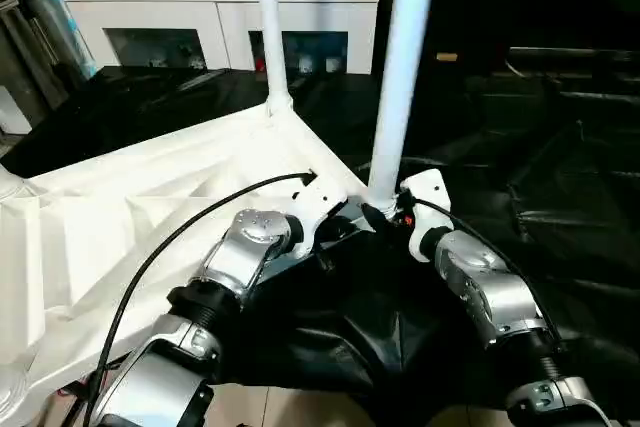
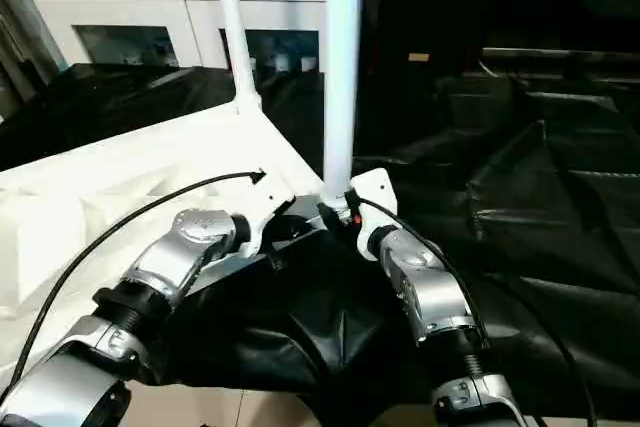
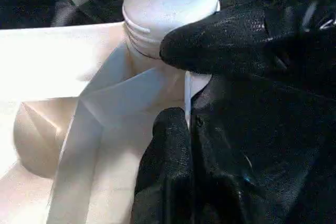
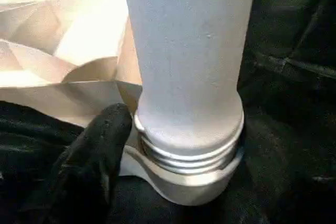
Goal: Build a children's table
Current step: Rotate leg to tighten
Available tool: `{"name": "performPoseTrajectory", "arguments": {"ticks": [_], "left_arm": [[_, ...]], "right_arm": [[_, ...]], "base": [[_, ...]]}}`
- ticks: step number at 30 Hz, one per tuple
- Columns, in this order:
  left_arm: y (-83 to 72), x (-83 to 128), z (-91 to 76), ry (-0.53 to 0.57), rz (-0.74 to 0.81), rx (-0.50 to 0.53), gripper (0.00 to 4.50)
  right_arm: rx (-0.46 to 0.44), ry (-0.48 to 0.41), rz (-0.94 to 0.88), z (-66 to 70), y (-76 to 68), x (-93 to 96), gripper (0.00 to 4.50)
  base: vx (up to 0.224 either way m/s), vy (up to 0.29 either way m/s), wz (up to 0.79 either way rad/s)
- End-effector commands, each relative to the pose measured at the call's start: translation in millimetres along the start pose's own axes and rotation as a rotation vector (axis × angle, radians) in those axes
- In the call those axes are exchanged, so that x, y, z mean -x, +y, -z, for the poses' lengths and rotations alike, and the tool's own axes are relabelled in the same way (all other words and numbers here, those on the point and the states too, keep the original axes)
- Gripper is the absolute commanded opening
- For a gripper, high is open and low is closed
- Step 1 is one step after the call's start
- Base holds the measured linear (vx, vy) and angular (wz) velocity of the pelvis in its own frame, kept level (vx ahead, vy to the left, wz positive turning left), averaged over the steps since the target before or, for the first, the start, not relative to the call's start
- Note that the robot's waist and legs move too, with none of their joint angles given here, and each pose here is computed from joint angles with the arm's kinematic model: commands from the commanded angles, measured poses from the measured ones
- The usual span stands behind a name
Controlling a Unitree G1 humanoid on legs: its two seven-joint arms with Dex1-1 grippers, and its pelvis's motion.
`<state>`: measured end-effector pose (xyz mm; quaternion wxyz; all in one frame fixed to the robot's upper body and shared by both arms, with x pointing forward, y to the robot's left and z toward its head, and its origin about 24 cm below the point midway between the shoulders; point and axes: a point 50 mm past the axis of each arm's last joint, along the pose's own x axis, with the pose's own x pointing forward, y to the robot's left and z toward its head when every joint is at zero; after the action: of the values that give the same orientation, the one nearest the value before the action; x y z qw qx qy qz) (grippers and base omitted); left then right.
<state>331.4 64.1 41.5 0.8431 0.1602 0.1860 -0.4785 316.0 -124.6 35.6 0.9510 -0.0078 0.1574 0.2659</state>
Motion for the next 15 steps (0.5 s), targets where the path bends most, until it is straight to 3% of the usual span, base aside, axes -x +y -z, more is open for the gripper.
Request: {"name": "performPoseTrajectory", "arguments": {"ticks": [1,8,12,15], "left_arm": [[-7.1,-2.9,-1.5,-0.008,0.056,-0.036,0.0],[-9.7,14.2,5.3,-0.031,0.213,-0.072,0.0],[-11.8,23.0,8.6,-0.021,0.301,-0.088,0.0],[-13.9,32.0,11.8,-0.01,0.396,-0.123,0.0]], "right_arm": [[0.001,-0.021,-0.141,-5.2,16.2,-0.6,3.87],[0.151,0.011,-0.337,-11.6,0.8,24.6,4.46],[0.201,0.081,-0.485,-8.2,-1.6,38.2,4.46],[0.254,0.076,-0.558,-11.5,-2.3,43.8,4.46]], "base": [[0.0,0.0,0.0],[0.0,0.0,0.0],[0.0,0.0,0.0],[0.0,0.0,0.0]]}}
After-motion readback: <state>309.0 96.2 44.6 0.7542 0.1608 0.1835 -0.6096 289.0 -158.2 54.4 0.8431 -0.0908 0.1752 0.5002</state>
